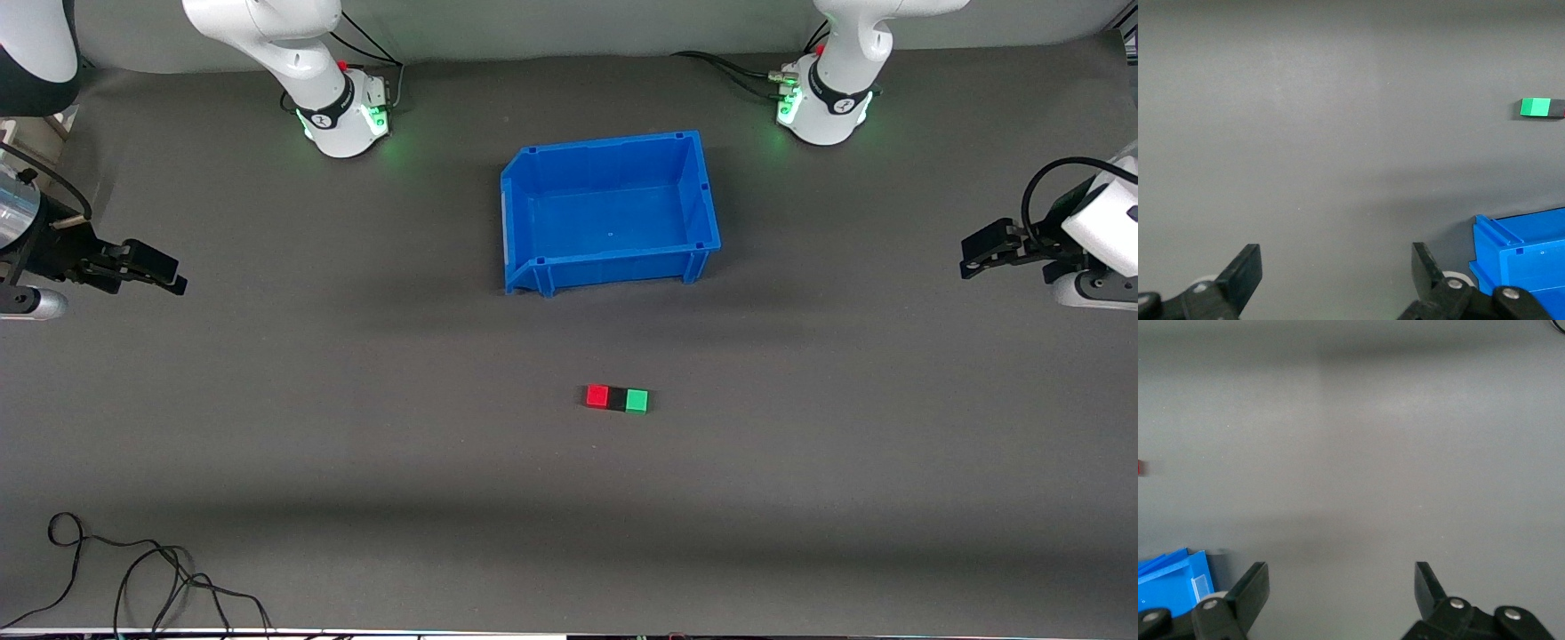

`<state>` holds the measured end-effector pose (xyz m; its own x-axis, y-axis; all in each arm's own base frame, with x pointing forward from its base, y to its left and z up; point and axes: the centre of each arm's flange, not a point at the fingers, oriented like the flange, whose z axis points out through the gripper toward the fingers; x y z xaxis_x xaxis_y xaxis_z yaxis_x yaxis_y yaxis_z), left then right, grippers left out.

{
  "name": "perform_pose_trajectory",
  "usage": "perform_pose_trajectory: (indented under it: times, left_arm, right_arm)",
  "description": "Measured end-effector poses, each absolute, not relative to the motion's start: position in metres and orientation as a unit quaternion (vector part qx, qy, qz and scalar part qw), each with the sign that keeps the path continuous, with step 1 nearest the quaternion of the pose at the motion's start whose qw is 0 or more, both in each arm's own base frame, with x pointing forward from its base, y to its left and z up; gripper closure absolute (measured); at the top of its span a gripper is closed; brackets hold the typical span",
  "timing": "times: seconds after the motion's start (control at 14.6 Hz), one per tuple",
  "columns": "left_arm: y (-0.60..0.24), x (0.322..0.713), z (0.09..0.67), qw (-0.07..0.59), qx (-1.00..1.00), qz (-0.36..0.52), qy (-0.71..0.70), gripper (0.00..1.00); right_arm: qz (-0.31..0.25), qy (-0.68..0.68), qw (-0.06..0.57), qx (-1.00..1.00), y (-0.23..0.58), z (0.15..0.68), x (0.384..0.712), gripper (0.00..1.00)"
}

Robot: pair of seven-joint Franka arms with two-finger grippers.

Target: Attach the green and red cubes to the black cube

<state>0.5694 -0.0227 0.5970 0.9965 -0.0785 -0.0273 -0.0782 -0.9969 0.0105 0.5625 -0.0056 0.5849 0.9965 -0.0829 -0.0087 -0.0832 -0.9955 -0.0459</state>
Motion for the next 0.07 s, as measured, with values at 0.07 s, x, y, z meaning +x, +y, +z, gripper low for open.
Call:
perform_pose_trajectory:
  times: [0.07]
  left_arm:
    - [-0.0227, 0.5693, 0.5972, 0.005, 0.999, -0.014, -0.039, 0.0]
  right_arm:
    - [0.004, 0.042, 0.023, -0.999, -0.0056, 0.5847, 0.5624, 0.03]
